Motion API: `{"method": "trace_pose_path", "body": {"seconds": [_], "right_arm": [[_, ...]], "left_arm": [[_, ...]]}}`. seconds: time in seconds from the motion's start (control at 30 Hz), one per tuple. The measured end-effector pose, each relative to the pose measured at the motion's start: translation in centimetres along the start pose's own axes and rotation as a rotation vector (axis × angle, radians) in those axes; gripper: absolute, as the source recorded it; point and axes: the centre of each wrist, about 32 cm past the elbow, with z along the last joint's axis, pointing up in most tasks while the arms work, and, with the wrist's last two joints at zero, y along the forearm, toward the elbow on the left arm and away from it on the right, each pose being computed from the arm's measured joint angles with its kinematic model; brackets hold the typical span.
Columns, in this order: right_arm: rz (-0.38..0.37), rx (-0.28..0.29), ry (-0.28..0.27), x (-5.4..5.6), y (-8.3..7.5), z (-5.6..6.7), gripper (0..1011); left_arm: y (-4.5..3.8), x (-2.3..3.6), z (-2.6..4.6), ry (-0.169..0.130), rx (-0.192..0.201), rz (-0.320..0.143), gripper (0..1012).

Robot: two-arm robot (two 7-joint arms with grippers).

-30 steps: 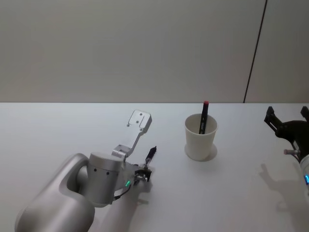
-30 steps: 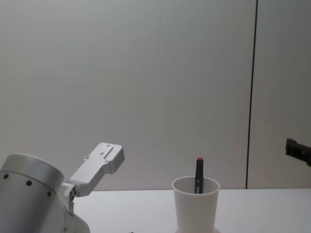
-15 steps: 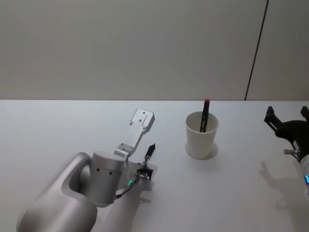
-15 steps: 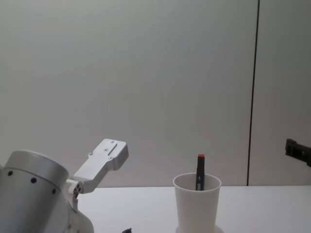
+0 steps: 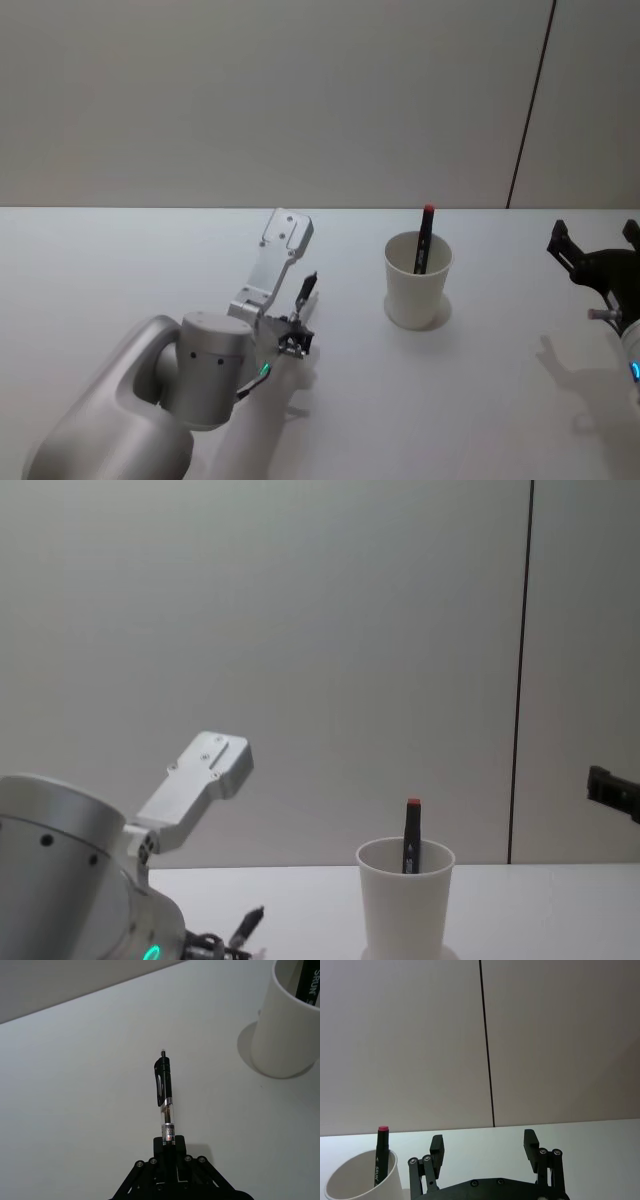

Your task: Place the pen into the pen holder.

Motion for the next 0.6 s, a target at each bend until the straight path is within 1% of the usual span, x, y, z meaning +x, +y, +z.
{"method": "trace_pose_path", "body": {"seconds": [0.1, 0.13, 0.23, 0.27, 0.33, 0.37, 0.4, 0.43, 0.5, 0.53, 0.6], "right_arm": [[0.0, 0.0, 0.0, 0.0, 0.0, 0.0, 1002], [0.0, 0.0, 0.0, 0.0, 0.0, 0.0, 1002], [0.0, 0.0, 0.0, 0.0, 0.0, 0.0, 1002], [0.0, 0.0, 0.0, 0.0, 0.0, 0.0, 1002], [0.0, 0.0, 0.0, 0.0, 0.0, 0.0, 1002], [0.0, 0.0, 0.0, 0.0, 0.0, 0.0, 1002], [0.0, 0.0, 0.0, 0.0, 0.0, 0.0, 1002], [0.0, 0.0, 0.0, 0.0, 0.0, 0.0, 1002], [0.0, 0.0, 0.0, 0.0, 0.0, 0.0, 1002], [0.0, 0.0, 0.0, 0.0, 0.0, 0.0, 1002], [0.0, 0.0, 0.0, 0.0, 0.0, 0.0, 1002]], "left_arm": [[0.33, 0.06, -0.05, 0.001, -0.025, 0.01, 137], [0.51, 0.08, -0.06, 0.001, -0.041, 0.017, 137], [0.87, 0.12, -0.08, 0.0, -0.07, 0.03, 137], [1.08, 0.13, -0.1, -0.002, -0.088, 0.038, 137], [1.32, 0.14, -0.16, -0.004, -0.106, 0.046, 137], [1.54, 0.13, -0.19, -0.006, -0.128, 0.056, 137], [1.65, 0.13, -0.19, -0.008, -0.138, 0.059, 137], [1.86, 0.13, -0.19, -0.011, -0.159, 0.067, 137], [2.07, 0.14, -0.22, -0.016, -0.182, 0.074, 137], [2.28, 0.15, -0.27, -0.021, -0.202, 0.08, 137], [2.45, 0.15, -0.31, -0.028, -0.226, 0.086, 137]]}}
